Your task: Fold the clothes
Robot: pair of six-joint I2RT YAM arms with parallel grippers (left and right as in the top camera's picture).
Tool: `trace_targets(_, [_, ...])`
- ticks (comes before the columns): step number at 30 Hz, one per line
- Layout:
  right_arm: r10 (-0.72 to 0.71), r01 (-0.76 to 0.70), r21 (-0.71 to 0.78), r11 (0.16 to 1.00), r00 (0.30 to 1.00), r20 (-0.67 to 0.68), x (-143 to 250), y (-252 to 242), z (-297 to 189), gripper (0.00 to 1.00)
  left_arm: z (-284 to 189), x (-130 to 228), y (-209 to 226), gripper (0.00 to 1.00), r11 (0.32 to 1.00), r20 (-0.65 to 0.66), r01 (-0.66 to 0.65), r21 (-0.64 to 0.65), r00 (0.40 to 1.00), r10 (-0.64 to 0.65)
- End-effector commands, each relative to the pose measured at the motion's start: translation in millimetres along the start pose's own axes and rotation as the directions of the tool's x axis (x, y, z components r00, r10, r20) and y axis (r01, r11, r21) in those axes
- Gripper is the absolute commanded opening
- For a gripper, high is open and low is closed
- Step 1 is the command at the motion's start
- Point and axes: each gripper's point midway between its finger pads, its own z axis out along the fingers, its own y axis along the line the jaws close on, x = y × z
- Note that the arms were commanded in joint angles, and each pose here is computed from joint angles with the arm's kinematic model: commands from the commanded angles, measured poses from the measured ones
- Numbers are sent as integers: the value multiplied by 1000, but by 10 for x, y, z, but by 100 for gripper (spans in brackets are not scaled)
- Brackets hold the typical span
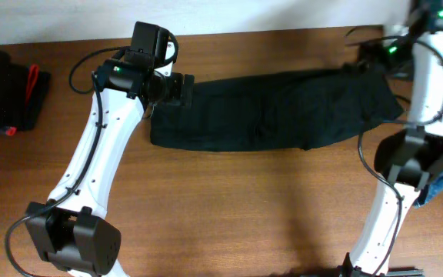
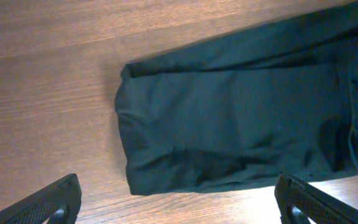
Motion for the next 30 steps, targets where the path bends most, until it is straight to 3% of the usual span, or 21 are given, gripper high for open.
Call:
trace_targets(1, [146,-154,68,986,984,103,-39,-410,-483,99,123,84,31,99,1000,-33,-7,-27,999,6])
trace_targets(5, [309,-314,74,947,948,71,164,-887,-497,99,279,221,36,99,999,-84,-11,-32,996,9])
trace_targets(10, [412,-413,-44,910,911,-17,357,-1094,-275,97,468,364,39,99,999,-141,-17,-36,990,11])
trace_targets(18, [423,-445,-169,880,894,-147,499,-911,414,91,616,425,37,99,999,-173,-20,-39,985,13])
trace_targets(21, [402,-423,-176,889,904,-147,501,-841,741,82,647,442,36,99,999,-181,-20,-39,983,13])
trace_targets(30, [510,-507,57,860,852,-119,648,-1023,1202,83,647,439,37,99,999,-180,-20,-40,984,13])
